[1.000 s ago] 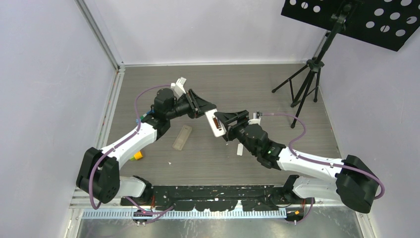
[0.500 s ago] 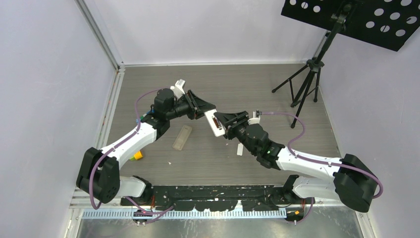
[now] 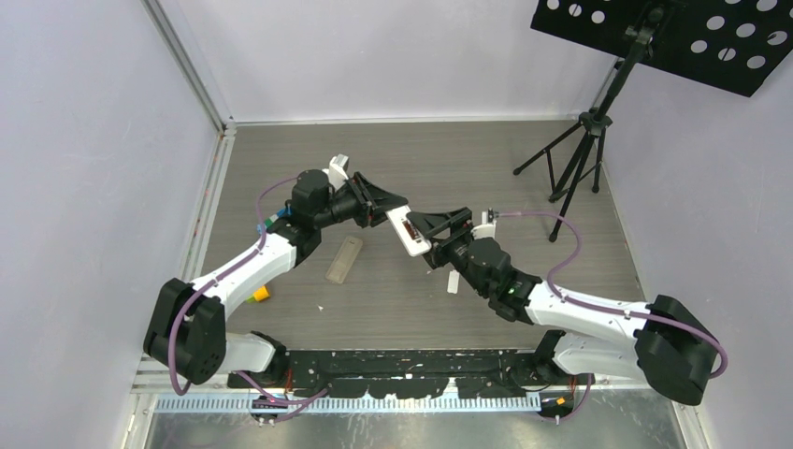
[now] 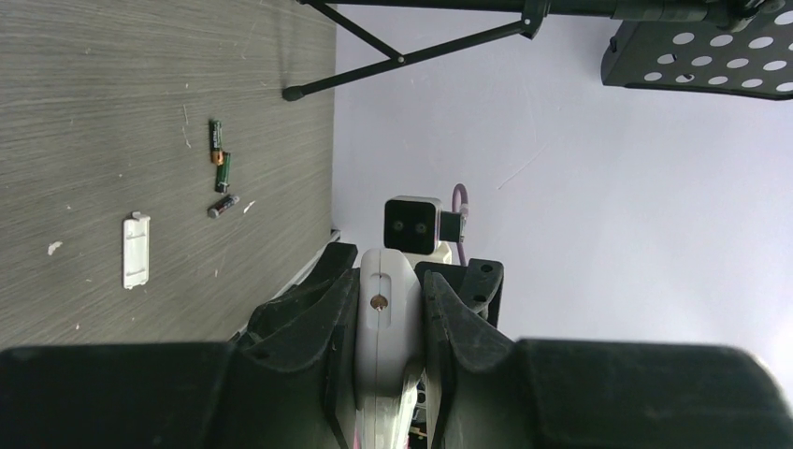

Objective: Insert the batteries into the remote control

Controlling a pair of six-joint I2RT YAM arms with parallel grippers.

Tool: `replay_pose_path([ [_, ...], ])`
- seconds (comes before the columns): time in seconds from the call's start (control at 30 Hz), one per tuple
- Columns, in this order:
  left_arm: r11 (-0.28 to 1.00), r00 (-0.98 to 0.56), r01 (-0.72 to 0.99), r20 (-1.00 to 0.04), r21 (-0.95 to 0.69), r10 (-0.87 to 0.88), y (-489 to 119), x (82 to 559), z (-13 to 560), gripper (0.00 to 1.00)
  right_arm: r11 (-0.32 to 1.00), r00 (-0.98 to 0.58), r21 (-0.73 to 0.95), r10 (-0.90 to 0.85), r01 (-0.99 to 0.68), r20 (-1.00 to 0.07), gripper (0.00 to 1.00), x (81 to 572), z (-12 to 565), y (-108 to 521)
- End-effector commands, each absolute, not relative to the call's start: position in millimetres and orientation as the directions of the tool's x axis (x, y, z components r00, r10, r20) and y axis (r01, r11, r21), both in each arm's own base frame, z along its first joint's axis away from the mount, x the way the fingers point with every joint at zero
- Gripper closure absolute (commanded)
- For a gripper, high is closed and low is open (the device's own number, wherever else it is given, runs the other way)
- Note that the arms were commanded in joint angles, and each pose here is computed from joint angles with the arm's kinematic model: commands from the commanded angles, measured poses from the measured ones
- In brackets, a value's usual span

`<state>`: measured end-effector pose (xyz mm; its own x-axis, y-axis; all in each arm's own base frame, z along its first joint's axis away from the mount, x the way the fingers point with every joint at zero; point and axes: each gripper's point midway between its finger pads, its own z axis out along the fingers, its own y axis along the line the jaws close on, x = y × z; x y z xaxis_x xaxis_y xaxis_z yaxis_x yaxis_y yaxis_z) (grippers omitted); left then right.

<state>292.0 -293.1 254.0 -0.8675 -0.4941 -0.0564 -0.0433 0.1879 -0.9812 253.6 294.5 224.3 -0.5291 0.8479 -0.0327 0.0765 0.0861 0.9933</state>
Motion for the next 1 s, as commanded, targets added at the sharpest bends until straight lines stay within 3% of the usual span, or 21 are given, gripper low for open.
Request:
replay_pose_path([
  [0.0, 0.118, -0.860, 0.055, -0.107, -0.992, -0.498, -291.0, 288.7, 288.1, 1.00, 0.106, -0.504, 0.994, 0.859, -0.001, -0.092, 0.16, 252.8, 236.5, 283.8],
  [0.53, 0.136, -0.862, 0.066, -0.125, -0.988, -0.490, -291.0, 287.8, 283.4, 1.00, 0.105, -0.552, 0.989, 0.821, -0.106, -0.147, 0.16, 247.3, 249.4, 286.4],
  [0.83, 0.147, -0.860, 0.082, -0.144, -0.986, -0.490, -291.5, 289.9, 284.9, 1.00, 0.153, -0.569, 0.984, 0.803, -0.088, -0.176, 0.43, 248.9, 237.5, 289.7],
  [0.97, 0.175, -0.857, 0.096, -0.171, -0.980, -0.487, -290.1, 289.3, 282.8, 1.00, 0.229, -0.555, 0.970, 0.797, -0.086, -0.238, 0.53, 250.4, 226.8, 285.2],
])
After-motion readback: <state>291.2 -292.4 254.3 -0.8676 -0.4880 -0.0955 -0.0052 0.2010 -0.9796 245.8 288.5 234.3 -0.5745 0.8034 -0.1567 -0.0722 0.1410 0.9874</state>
